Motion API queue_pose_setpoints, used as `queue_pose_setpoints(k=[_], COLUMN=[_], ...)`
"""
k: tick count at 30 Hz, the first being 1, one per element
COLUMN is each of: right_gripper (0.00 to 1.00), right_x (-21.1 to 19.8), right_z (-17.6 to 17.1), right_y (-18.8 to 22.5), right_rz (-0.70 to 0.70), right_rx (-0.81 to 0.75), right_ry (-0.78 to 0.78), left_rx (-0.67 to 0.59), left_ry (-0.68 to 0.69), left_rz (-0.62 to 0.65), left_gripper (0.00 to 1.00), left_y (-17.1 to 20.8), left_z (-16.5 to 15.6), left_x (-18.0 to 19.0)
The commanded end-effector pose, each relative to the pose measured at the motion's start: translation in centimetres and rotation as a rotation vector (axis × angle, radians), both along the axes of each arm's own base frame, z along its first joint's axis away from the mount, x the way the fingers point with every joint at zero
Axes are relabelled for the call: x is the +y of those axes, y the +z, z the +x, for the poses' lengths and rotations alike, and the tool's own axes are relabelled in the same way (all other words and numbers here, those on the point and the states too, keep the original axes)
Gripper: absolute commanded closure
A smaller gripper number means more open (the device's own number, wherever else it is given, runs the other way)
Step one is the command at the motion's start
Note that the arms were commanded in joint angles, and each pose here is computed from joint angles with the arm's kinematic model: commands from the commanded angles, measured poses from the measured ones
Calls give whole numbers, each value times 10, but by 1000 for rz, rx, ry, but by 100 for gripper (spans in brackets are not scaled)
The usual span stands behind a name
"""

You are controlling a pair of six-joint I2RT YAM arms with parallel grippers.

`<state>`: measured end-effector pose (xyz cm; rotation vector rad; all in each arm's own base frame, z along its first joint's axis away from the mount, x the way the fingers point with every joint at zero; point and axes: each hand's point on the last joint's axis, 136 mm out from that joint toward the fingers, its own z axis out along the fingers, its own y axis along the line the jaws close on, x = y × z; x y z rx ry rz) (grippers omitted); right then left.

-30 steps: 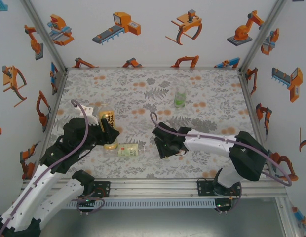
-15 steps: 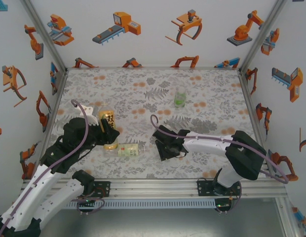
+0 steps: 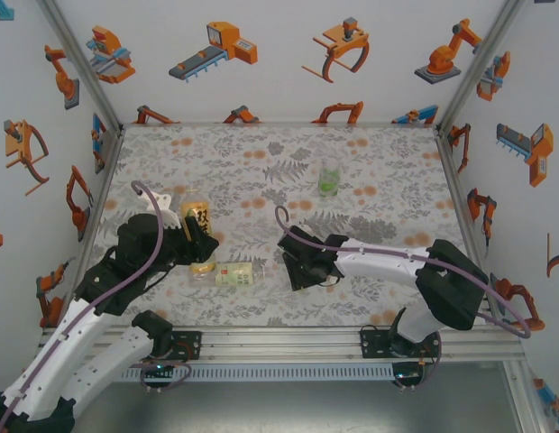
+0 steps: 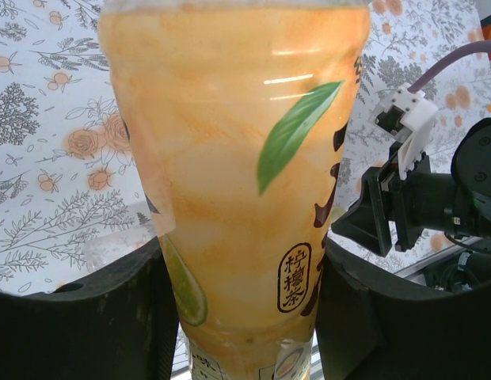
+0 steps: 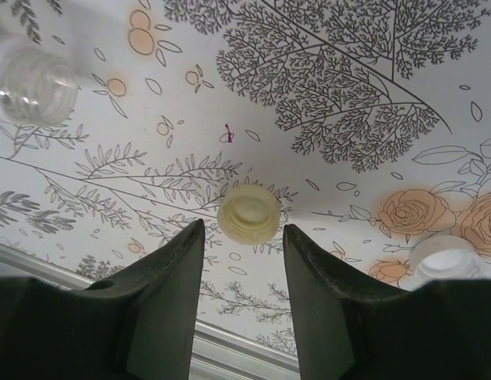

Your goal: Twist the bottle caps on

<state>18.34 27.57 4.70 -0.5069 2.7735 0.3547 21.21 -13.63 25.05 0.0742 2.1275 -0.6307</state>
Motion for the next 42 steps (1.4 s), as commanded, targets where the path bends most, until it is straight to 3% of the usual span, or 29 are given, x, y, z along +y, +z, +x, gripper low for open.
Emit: queue_pose_setpoints(k=[1,28,37,42], right_gripper=[58,59,74,85], right_x=[7,2,4,8], right_z=[2,-5,-4,3], right_y=[13,-18,-23,-18], right_rz=[25,-16,7,85], right_rx=[-14,36,51,59], right_ry=[4,0,-26,-60], left_rx=[-18,1,0,0], left_ry=[0,0,4,5], left_rz=[-25,-14,-10,-10], left_gripper=[99,100,100,99], left_y=[6,0,0,0], left_z=[2,4,3,3], left_x=[-2,-3,-2,-2])
